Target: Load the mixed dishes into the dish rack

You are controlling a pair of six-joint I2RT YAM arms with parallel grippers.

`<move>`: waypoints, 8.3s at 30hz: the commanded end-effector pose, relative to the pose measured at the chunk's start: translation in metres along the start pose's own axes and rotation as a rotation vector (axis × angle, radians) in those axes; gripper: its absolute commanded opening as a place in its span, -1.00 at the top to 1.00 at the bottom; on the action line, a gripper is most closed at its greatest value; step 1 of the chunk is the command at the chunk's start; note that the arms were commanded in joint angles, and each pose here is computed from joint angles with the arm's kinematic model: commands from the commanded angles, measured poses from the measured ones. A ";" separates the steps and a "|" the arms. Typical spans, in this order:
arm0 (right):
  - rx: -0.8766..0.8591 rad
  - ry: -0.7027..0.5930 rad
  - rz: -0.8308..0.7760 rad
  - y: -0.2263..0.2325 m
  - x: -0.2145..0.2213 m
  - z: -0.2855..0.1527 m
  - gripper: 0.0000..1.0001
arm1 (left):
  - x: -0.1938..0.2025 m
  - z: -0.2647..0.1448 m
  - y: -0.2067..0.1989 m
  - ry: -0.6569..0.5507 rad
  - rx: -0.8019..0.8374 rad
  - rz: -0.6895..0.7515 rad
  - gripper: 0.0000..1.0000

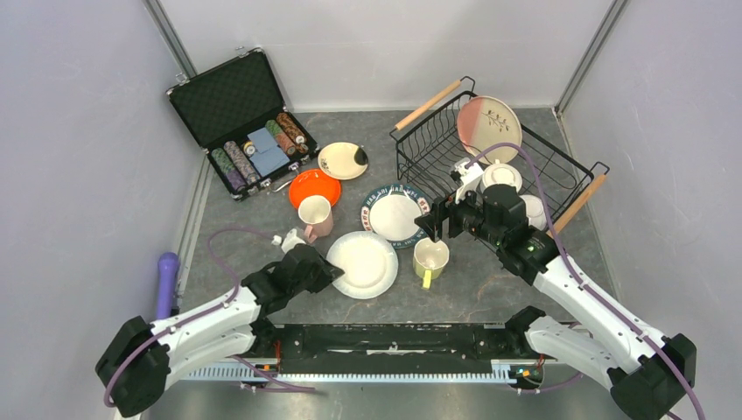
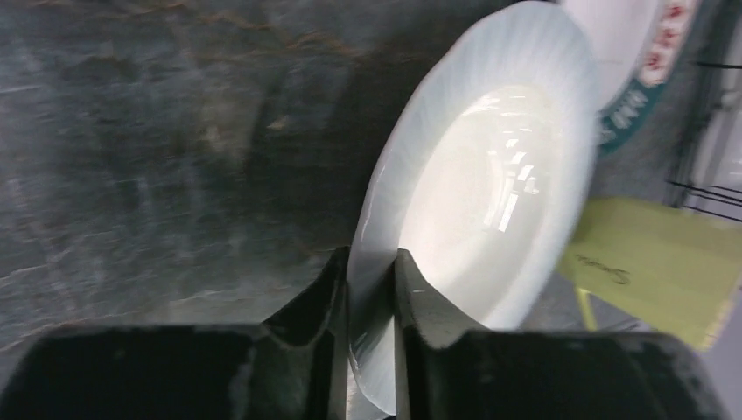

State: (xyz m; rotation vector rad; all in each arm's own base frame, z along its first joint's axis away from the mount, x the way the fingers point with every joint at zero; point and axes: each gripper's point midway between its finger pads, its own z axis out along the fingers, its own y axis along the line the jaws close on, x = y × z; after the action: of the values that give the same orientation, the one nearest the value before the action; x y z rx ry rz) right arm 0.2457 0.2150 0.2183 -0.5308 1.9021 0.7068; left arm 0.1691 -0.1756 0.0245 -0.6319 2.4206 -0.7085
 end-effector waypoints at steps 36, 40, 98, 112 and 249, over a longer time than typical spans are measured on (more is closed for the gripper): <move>-0.660 0.093 0.146 0.103 0.007 0.000 0.13 | -0.052 -0.172 -0.173 -0.274 0.888 0.457 0.96; -0.688 0.114 0.142 0.106 0.010 0.000 0.32 | -0.053 -0.175 -0.176 -0.285 0.898 0.469 0.96; 0.482 -0.070 -0.583 -0.290 -0.153 0.047 1.00 | -0.034 -0.088 -0.198 -0.127 0.762 0.689 -1.00; 0.456 -0.039 -0.449 -0.335 -0.117 0.064 1.00 | -0.024 -0.070 -0.197 -0.055 0.738 0.708 -1.00; -0.470 -0.227 -0.001 0.026 -0.088 0.049 -0.49 | -0.138 -0.174 -0.174 -0.501 0.555 0.566 0.95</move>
State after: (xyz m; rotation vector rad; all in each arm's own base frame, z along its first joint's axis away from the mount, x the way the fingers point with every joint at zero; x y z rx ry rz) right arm 0.2876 0.2671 0.2843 -0.7230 1.5620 1.2328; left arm 0.2191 -0.1527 0.2634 0.0389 1.8396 -0.6738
